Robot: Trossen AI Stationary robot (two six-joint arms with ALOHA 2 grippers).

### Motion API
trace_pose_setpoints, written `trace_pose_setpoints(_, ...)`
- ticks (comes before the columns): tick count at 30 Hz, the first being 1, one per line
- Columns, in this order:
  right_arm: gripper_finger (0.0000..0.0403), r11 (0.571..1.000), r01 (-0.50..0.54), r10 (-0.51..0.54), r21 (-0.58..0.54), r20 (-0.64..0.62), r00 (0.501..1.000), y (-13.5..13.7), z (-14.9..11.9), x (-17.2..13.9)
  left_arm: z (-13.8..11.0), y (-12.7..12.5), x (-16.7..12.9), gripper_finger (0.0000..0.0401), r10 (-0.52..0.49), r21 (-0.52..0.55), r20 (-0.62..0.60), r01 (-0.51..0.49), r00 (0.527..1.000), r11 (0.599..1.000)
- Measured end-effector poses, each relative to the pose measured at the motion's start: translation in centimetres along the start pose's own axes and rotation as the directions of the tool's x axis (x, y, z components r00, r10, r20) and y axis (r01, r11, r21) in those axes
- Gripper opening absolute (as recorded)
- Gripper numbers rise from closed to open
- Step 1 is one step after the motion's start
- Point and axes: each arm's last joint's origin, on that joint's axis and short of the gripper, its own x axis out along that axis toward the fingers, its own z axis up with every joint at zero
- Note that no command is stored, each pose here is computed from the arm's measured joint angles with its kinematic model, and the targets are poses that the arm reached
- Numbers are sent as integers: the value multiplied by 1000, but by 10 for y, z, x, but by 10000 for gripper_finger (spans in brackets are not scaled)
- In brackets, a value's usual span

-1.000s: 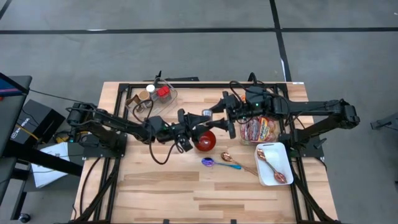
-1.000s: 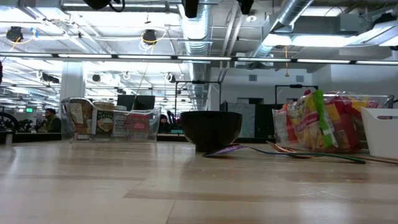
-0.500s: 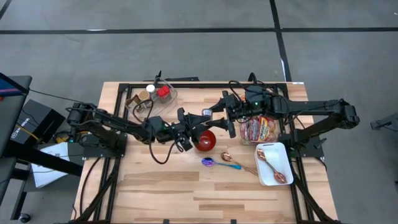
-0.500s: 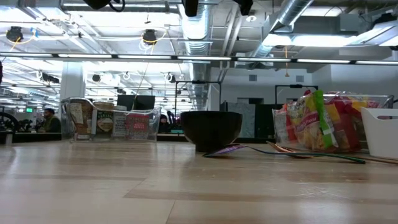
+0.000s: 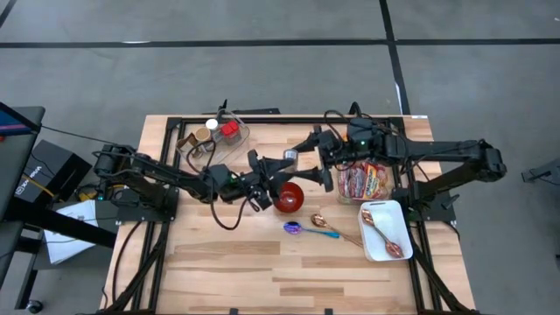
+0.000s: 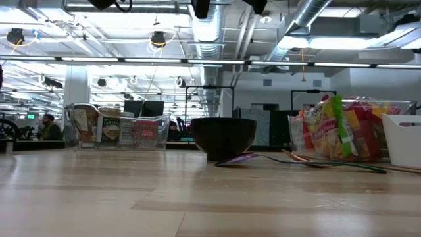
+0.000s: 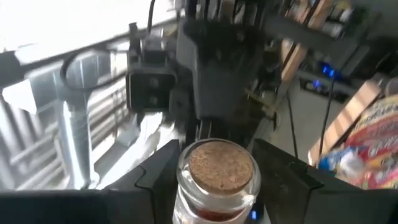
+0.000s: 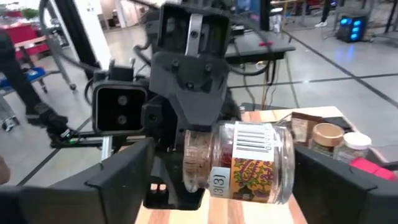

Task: Pick & Place Food Item
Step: Put the brown seasoning bottle into the left transparent bin

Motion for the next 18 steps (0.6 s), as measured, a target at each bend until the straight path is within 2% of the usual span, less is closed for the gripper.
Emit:
trace_pose_setpoints(5,361,999,54,-54,4,-5,999,-15,4,-11,-5,1,-1,173,4,-48,-121,-10,993,999)
trace_pose_setpoints(12,365,996,84,-84,10,-49,995,-25,0,-16,-18,15,-2,173,1,-165,-243,-43,970,985)
trace_pose_setpoints(18,365,997,79,-79,0,-124,989,-24,-6,-18,-37,35,-9,173,-57,-335,-366,-74,929,939)
